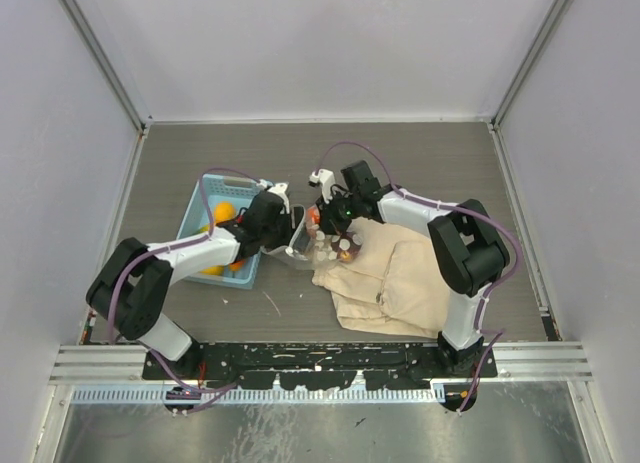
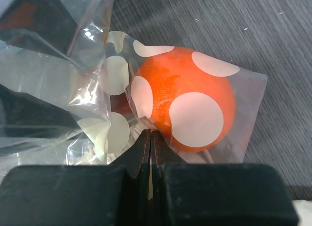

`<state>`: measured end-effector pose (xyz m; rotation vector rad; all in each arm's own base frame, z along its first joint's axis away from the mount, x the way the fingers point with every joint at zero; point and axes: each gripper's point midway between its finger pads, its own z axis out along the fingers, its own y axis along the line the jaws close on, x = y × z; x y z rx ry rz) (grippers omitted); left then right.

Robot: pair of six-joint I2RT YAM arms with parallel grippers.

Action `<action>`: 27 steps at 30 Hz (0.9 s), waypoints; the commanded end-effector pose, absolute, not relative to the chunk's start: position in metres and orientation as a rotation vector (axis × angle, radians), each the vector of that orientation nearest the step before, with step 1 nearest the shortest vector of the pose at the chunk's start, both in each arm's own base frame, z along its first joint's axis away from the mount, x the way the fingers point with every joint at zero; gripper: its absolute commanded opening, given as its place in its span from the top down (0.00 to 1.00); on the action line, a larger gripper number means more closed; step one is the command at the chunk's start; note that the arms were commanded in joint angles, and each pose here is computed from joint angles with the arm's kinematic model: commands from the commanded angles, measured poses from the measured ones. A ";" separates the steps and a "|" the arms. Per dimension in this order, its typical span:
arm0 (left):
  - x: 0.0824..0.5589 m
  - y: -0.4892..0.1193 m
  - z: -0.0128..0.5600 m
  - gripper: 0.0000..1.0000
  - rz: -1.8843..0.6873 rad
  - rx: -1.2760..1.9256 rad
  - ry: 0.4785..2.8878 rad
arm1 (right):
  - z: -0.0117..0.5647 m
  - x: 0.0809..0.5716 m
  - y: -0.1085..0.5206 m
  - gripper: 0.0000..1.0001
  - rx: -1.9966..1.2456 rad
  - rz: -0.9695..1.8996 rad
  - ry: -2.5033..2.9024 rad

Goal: Open the zip-top bag and remove the fake food
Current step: Pick up the fake fruit from the zipper food storage bag.

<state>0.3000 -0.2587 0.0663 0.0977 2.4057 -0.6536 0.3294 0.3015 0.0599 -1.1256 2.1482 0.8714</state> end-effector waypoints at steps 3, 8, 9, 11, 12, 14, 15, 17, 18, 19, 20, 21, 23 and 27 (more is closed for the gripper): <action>0.321 -0.265 0.074 0.34 -0.513 0.154 2.369 | 0.058 0.330 0.299 0.94 -1.160 0.833 2.169; 0.324 -0.265 0.066 0.39 -0.436 0.146 2.388 | 0.059 0.330 0.300 0.94 -1.164 0.839 2.168; 0.324 -0.267 0.064 0.39 -0.431 0.147 2.392 | 0.059 0.329 0.300 0.94 -1.168 0.842 2.168; 0.324 -0.269 0.061 0.38 -0.401 0.154 2.404 | 0.058 0.329 0.300 0.94 -1.169 0.842 2.170; 0.324 -0.270 0.058 0.37 -0.384 0.158 2.412 | 0.057 0.329 0.300 0.93 -1.171 0.843 2.172; 0.324 -0.270 0.054 0.34 -0.348 0.156 2.424 | 0.057 0.329 0.300 0.94 -1.171 0.844 2.173; 0.324 -0.270 0.052 0.32 -0.334 0.156 2.430 | 0.057 0.329 0.300 0.93 -1.172 0.844 2.176; 0.324 -0.269 0.047 0.31 -0.324 0.148 2.444 | 0.057 0.329 0.300 0.94 -1.172 0.844 2.175; 0.324 -0.270 0.044 0.31 -0.325 0.142 2.450 | 0.058 0.329 0.300 0.94 -1.172 0.843 2.173; 0.323 -0.270 0.043 0.31 -0.328 0.137 2.452 | 0.058 0.329 0.300 0.94 -1.172 0.844 2.174; 0.323 -0.270 0.041 0.32 -0.325 0.133 2.455 | 0.058 0.329 0.300 0.94 -1.173 0.845 2.173; 0.324 -0.270 0.042 0.34 -0.324 0.126 2.451 | 0.058 0.328 0.300 0.94 -1.176 0.846 2.172; 0.325 -0.270 0.044 0.36 -0.327 0.120 2.443 | 0.059 0.329 0.300 0.94 -1.175 0.846 2.173; 0.327 -0.269 0.059 0.47 -0.343 0.121 2.405 | 0.059 0.329 0.300 0.94 -1.178 0.843 2.171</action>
